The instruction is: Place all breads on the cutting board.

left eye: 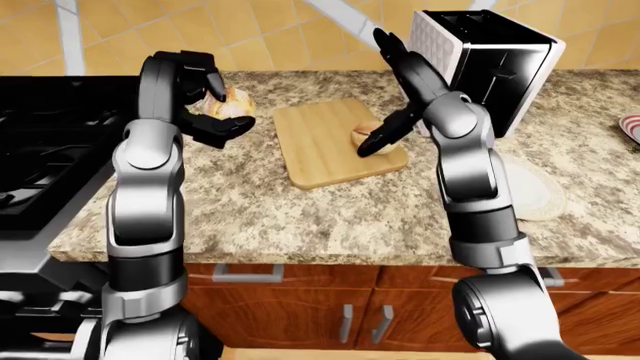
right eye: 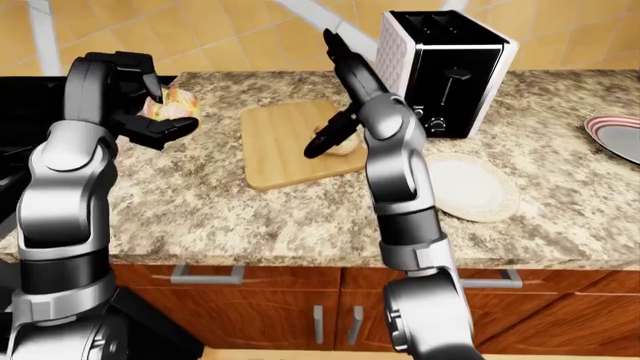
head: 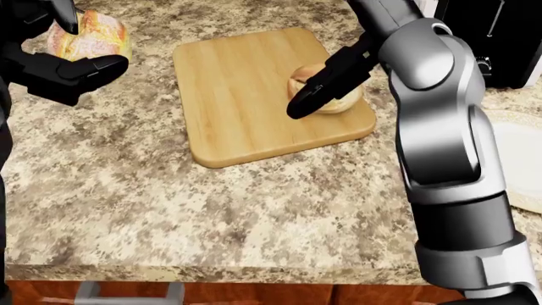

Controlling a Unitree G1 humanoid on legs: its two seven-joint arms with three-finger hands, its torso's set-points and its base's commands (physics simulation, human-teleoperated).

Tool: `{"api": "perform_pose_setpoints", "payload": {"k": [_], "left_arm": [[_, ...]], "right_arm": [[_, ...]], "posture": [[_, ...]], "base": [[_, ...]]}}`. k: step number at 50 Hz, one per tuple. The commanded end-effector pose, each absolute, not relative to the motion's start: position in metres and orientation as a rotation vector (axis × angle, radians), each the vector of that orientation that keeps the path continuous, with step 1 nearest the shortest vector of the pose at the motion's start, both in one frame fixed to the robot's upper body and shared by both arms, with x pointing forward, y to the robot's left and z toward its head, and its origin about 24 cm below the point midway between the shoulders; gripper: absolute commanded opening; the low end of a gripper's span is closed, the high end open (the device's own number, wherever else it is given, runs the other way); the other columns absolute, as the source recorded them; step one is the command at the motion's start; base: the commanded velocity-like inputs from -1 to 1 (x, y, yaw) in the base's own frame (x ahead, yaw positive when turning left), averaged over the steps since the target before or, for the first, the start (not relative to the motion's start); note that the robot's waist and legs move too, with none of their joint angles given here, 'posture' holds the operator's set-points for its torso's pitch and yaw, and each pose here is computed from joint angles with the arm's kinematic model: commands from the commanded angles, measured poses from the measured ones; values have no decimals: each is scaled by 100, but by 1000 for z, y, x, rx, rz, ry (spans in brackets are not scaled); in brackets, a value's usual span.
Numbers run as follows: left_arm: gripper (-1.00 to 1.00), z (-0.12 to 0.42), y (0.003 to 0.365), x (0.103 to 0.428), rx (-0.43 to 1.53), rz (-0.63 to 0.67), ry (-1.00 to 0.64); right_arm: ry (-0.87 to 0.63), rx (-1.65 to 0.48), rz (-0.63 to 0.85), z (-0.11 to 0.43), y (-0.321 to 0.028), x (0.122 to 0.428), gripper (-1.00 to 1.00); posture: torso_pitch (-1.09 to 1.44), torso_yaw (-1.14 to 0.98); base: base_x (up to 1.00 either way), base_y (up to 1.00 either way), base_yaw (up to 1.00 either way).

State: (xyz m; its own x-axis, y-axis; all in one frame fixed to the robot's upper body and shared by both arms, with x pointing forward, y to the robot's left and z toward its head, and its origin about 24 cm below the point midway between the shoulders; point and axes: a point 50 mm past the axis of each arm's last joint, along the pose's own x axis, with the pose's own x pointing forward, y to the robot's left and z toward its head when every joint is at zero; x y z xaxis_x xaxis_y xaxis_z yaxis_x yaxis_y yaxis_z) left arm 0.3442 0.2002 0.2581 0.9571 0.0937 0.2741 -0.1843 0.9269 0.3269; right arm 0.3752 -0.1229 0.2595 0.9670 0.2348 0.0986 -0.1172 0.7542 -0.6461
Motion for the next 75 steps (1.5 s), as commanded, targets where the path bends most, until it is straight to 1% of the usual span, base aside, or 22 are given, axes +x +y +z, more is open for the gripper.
{"api": "perform_pose_setpoints", "payload": {"k": [1,5,11,21,27,35,44,47,48,49,51,52,56,57,60,62,68,71,72,74,75], "left_arm": [[-100,280,190,342,365,140,-354],[-100,279,167,354,368,91,-358],[-100,271,138,362,373,20,-352],[-100,271,100,378,362,-64,-330],[-100,264,81,379,374,-100,-321],[-100,246,67,383,425,-126,-290],[-100,245,67,383,462,-115,-304],[-79,245,67,383,468,-114,-304],[-62,243,68,384,476,-107,-307],[-62,242,68,384,478,-108,-305],[-56,242,68,384,480,-107,-305],[-47,241,68,383,484,-111,-304],[-44,234,68,385,488,-111,-293],[-37,232,69,386,489,-109,-290],[-33,230,70,387,492,-107,-284],[-14,229,70,386,496,-112,-281],[-5,225,69,385,505,-115,-276],[26,222,69,385,511,-119,-272],[29,221,69,385,513,-119,-270],[48,220,69,385,516,-123,-268],[51,220,68,385,516,-124,-267]], "right_arm": [[-257,-696,165,281,-124,367,100],[-267,-691,162,284,-126,359,100],[-282,-673,161,284,-129,343,100],[-276,-649,158,270,-138,322,100],[-283,-635,159,267,-139,313,100],[-289,-627,160,267,-140,314,100],[-296,-625,158,270,-141,314,100],[-300,-622,158,272,-141,314,100],[-301,-621,159,272,-141,314,100],[-302,-621,159,273,-140,315,100],[-305,-621,161,273,-139,315,100],[-305,-620,162,273,-139,314,100],[-305,-619,160,272,-140,314,100],[-305,-617,160,272,-140,314,100],[-307,-615,159,272,-139,314,100],[-307,-614,160,272,-139,314,100],[-307,-614,159,271,-139,313,100],[-304,-613,160,269,-139,314,100],[-303,-614,160,268,-139,315,100],[-302,-613,160,268,-139,315,100],[-301,-613,161,267,-139,315,100]], "posture": [[0,0],[0,0],[0,0],[0,0],[0,0],[0,0],[0,0],[0,0],[0,0],[0,0],[0,0],[0,0],[0,0],[0,0],[0,0],[0,0],[0,0],[0,0],[0,0],[0,0],[0,0]], "base": [[0,0,0],[0,0,0],[0,0,0],[0,0,0],[0,0,0],[0,0,0],[0,0,0],[0,0,0],[0,0,0],[0,0,0],[0,0,0],[0,0,0],[0,0,0],[0,0,0],[0,0,0],[0,0,0],[0,0,0],[0,0,0],[0,0,0],[0,0,0],[0,0,0]]}}
